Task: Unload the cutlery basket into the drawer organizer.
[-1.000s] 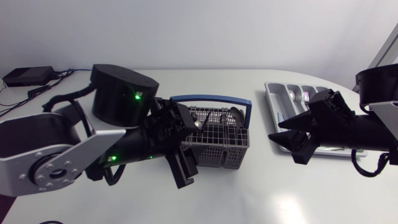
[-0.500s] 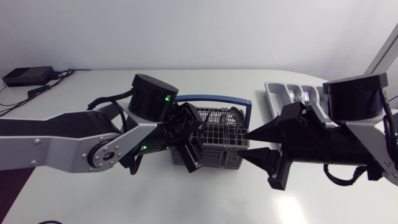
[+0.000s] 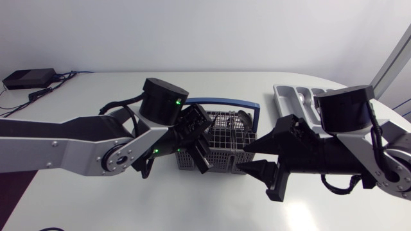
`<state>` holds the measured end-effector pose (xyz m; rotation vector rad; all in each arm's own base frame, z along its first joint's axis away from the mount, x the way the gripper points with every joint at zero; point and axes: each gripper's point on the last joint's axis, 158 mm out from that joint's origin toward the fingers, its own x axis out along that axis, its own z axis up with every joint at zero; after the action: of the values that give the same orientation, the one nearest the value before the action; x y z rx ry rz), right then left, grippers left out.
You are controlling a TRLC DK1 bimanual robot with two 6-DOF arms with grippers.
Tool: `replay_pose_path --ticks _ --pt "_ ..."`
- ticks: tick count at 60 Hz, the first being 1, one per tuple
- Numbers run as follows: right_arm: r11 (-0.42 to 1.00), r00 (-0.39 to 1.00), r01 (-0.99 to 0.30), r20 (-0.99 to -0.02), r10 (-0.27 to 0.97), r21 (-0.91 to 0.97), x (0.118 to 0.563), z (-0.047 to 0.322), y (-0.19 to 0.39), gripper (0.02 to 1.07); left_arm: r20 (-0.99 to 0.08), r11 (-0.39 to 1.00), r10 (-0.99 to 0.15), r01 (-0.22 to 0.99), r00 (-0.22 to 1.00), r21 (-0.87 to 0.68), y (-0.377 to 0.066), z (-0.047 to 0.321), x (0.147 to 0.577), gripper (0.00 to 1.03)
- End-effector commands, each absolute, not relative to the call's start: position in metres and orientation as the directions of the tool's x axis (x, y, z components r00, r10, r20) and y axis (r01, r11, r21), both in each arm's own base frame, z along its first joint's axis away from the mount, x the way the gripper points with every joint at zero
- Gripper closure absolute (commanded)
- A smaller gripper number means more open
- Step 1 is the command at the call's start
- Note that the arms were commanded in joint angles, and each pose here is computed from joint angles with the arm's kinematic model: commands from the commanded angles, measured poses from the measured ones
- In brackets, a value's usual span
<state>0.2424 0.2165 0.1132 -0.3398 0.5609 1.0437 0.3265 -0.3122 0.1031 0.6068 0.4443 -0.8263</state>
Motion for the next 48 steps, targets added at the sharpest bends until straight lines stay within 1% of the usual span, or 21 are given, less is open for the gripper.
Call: replay_pose_path --ticks 1,3,4,5,7,10,15,20,28,48 --pt "0.473 0.363 -0.881 -0.603 0.711 0.027 0.238 0.101 0.217 0.43 -0.575 0.553 -0.543 0.776 0.612 0.303 -0.317 0.103 0.333 0.69" --pt "0.47 0.361 -0.882 -0.603 0.712 0.027 0.237 0.101 0.218 0.43 -0.575 0.555 -0.544 0.776 0.611 0.3 -0.318 0.103 0.333 0.74" --pt "0.467 0.358 -0.884 -0.604 0.713 0.028 0.237 0.1 0.218 0.43 -0.574 0.556 -0.544 0.775 0.612 0.299 -0.318 0.103 0.333 0.75" --pt "0.467 0.358 -0.884 -0.604 0.712 0.027 0.236 0.1 0.218 0.43 -0.574 0.557 -0.544 0.775 0.612 0.298 -0.318 0.103 0.334 0.8" --pt "0.464 0.357 -0.885 -0.602 0.714 0.025 0.236 0.101 0.219 0.43 -0.574 0.559 -0.544 0.774 0.612 0.295 -0.319 0.103 0.334 0.85" --pt "0.458 0.352 -0.889 -0.602 0.717 0.026 0.235 0.101 0.221 0.43 -0.575 0.56 -0.544 0.775 0.611 0.294 -0.319 0.102 0.334 0.86" --pt "0.45 0.348 -0.893 -0.599 0.721 0.023 0.234 0.101 0.225 0.43 -0.567 0.568 -0.547 0.771 0.615 0.288 -0.319 0.104 0.335 0.92" --pt "0.441 0.338 -0.897 -0.606 0.72 0.023 0.234 0.097 0.23 0.43 -0.562 0.58 -0.547 0.765 0.62 0.28 -0.317 0.106 0.336 0.93" --pt "0.437 0.339 -0.899 -0.61 0.716 0.013 0.236 0.097 0.237 0.43 -0.532 0.585 -0.565 0.761 0.631 0.281 -0.317 0.122 0.333 0.96" --pt "0.424 0.328 -0.906 -0.615 0.717 0.012 0.241 0.093 0.25 0.43 -0.49 0.585 -0.598 0.763 0.635 0.276 -0.313 0.148 0.324 0.97"
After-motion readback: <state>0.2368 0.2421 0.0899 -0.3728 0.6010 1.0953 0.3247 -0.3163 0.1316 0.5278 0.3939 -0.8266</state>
